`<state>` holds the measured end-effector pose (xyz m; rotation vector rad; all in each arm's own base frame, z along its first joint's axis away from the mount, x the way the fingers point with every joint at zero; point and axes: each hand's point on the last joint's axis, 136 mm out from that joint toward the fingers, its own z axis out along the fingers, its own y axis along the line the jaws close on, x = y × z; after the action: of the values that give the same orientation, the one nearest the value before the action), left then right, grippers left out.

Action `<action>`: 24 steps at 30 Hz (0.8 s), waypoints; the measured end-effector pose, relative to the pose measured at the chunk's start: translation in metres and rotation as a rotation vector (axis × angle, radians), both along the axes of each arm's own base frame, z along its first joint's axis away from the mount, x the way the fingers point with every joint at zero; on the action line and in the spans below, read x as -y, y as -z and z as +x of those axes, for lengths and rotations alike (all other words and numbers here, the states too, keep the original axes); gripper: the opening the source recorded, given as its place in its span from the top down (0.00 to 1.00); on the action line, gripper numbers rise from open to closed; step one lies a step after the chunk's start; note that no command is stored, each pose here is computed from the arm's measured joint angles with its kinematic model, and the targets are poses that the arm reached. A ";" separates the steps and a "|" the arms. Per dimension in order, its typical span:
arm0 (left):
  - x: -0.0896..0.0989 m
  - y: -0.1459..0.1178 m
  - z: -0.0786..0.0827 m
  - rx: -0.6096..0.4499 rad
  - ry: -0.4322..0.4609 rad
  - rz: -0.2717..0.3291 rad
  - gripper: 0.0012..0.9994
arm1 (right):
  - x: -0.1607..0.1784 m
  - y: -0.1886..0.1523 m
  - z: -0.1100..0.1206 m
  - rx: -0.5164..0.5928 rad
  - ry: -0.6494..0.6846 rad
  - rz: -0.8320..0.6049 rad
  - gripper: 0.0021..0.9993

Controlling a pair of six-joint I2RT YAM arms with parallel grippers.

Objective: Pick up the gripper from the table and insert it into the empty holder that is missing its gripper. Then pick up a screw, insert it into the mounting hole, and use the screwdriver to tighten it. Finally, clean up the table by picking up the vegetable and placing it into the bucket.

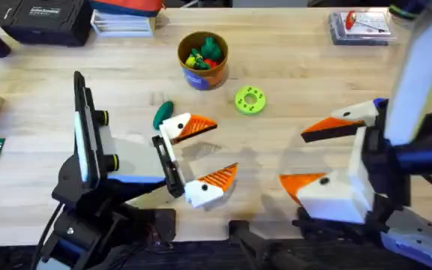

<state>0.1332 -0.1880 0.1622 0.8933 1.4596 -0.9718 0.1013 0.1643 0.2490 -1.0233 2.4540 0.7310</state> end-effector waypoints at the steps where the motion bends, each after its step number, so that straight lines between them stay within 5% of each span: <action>1: 0.000 0.000 0.000 0.001 0.000 0.000 0.14 | 0.000 -0.001 -0.002 0.004 -0.012 0.003 0.01; 5: 0.000 0.000 0.000 0.001 0.000 0.000 0.32 | -0.001 -0.001 -0.004 0.010 -0.042 0.008 0.01; 9: 0.000 0.000 0.000 0.005 0.000 0.002 0.95 | -0.001 -0.001 -0.005 0.015 -0.053 0.008 0.01; 17: 0.000 0.000 0.000 0.006 0.000 0.002 0.99 | -0.001 -0.001 -0.005 0.007 -0.043 0.009 0.01; 24: 0.000 0.000 0.000 0.006 0.000 0.002 0.99 | 0.029 0.008 0.036 0.020 0.239 -0.083 0.01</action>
<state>0.1332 -0.1880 0.1622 0.8974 1.4558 -0.9669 0.1376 0.1351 0.2408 -0.7430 2.5490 0.5424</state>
